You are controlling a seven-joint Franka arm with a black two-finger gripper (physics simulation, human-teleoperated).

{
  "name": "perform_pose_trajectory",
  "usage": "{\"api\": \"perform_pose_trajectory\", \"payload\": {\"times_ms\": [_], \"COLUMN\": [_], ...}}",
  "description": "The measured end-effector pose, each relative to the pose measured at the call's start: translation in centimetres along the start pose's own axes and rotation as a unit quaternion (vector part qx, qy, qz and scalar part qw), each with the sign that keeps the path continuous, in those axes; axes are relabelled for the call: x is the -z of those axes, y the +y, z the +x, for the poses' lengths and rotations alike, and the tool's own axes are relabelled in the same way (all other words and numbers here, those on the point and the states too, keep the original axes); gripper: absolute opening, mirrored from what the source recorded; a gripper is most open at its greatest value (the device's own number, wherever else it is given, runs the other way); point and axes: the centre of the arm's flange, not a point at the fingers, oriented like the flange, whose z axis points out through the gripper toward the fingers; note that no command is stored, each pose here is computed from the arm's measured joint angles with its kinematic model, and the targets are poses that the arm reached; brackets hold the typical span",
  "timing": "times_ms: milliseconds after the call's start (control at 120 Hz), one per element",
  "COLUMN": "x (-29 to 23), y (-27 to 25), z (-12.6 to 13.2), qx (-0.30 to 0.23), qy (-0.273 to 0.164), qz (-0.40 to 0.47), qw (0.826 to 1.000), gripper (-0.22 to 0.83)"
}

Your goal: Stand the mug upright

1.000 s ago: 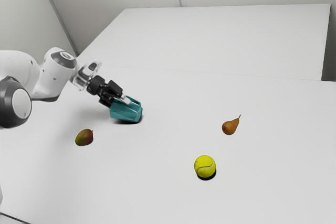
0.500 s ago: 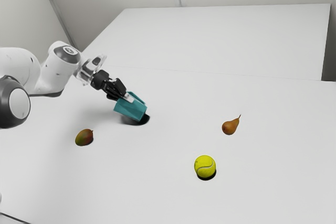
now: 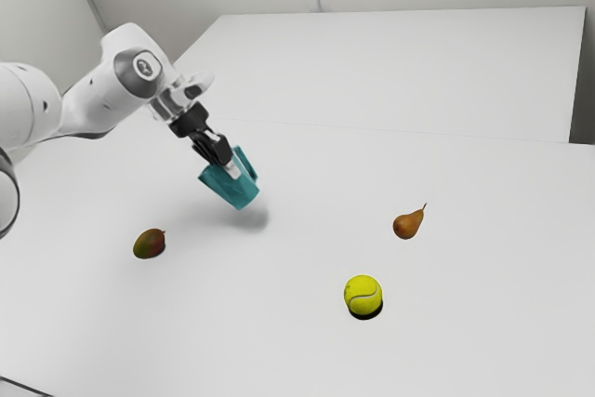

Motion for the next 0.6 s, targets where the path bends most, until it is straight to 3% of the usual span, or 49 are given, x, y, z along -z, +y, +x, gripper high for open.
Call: {"api": "perform_pose_trajectory", "payload": {"times_ms": [150,350,458,600], "x": [-1.8,-5.2,-6.2,-7.4], "y": [4.0,7.3,8.8,9.8], "z": [-0.1,-0.4,-0.9,-1.1], "qx": [-0.071,-0.149,-0.168,-0.163], "qy": [-0.043,-0.100,-0.112,-0.115], "qz": [0.098,0.211,0.246,0.263], "qw": [0.992,0.961,0.948,0.944], "gripper": [-0.17,-0.17,-0.17,-0.17]}}
